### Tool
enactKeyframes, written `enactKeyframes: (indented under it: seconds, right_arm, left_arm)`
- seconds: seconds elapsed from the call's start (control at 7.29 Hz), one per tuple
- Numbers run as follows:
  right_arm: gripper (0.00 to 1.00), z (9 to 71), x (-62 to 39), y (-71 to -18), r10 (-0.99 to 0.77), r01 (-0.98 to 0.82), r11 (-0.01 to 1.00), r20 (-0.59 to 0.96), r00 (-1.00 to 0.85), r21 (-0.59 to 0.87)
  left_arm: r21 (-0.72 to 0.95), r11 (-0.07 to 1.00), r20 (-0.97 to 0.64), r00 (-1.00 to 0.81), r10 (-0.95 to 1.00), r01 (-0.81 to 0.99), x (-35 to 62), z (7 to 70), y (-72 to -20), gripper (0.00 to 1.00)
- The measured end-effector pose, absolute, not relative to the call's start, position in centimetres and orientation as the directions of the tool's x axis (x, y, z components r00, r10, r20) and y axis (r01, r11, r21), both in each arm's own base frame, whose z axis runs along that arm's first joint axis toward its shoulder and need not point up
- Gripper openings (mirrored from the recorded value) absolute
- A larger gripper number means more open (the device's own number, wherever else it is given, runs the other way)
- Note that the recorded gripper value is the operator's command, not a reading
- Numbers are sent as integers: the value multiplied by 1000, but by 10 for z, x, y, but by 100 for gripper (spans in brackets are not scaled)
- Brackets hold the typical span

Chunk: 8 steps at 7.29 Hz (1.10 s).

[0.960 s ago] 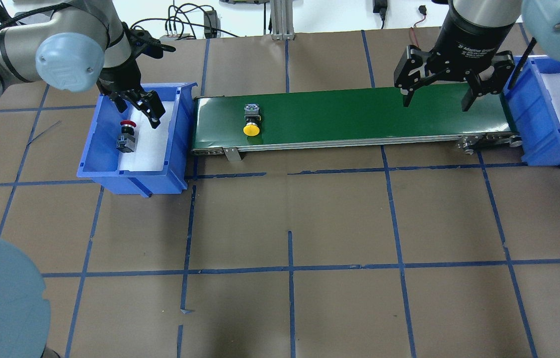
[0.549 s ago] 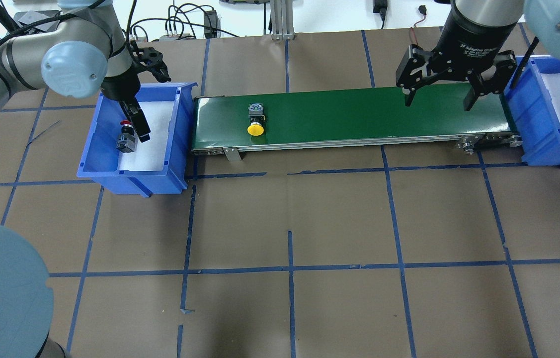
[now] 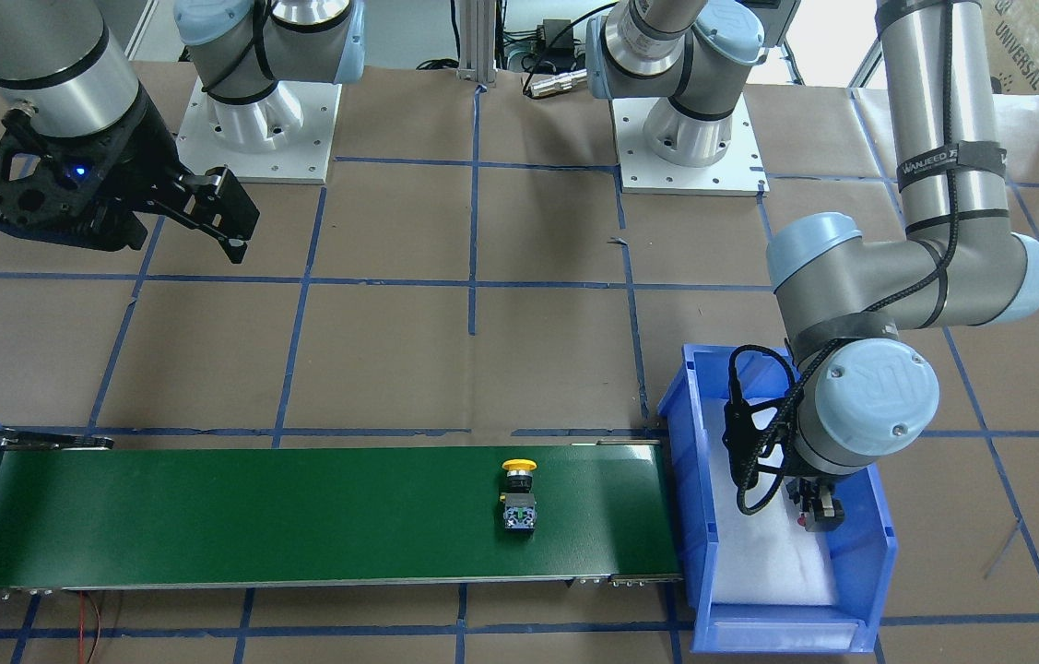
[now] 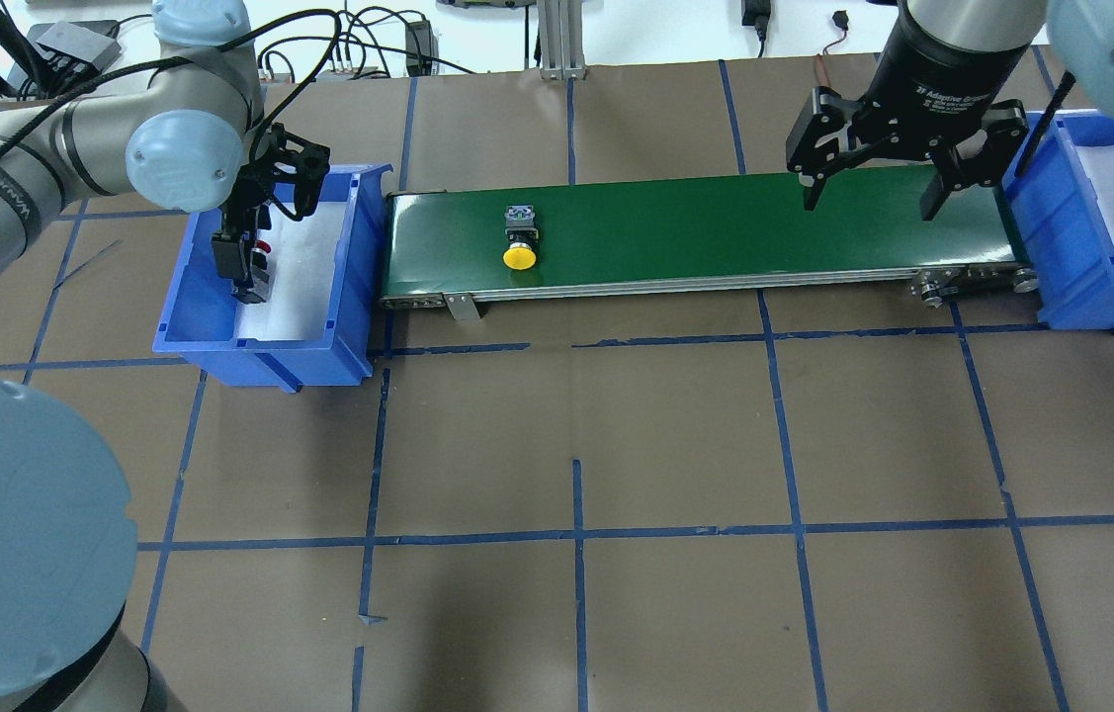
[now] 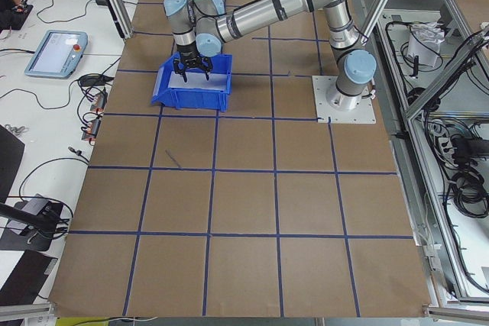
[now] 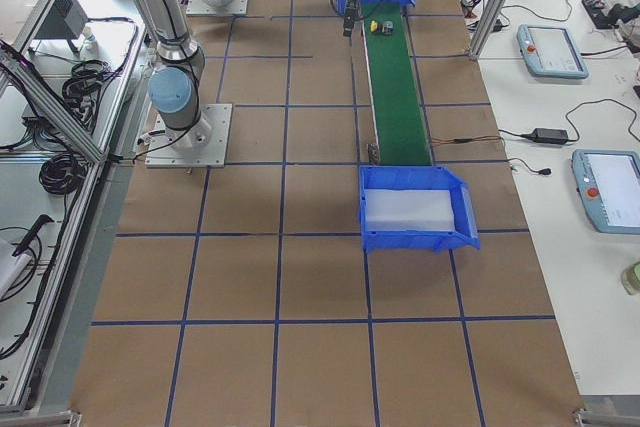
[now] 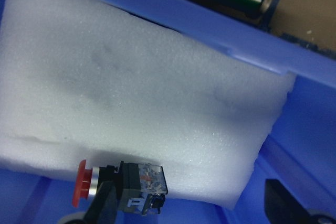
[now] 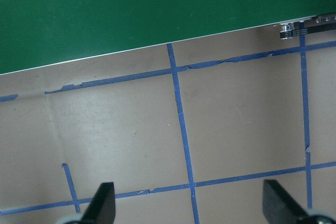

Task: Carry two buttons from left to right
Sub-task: 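Release the yellow button and move the left gripper back to the red-capped button, then grasp the red button with the left gripper and set it on the conveyor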

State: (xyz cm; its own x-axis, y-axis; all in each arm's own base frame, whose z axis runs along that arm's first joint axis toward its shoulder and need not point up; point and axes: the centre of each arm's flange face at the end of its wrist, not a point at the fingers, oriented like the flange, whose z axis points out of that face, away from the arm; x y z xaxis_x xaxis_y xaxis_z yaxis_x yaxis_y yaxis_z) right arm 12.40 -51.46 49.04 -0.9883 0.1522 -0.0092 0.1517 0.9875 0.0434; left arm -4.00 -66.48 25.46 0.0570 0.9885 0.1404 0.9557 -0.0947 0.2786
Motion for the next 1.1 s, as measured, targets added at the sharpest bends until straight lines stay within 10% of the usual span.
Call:
enactKeyframes:
  seconds: [0.69,1.1]
  right_arm:
    - [100,490,123,-515,155,154,987,-11,-988,41]
    - [100,489,121,-516,156,155,987,-5,-988,43]
  left_arm:
    - [308,-211,190,157,969,928,-32,211,-676,99]
    - [309,-176,173,127,977,935,-22,204,-674,56]
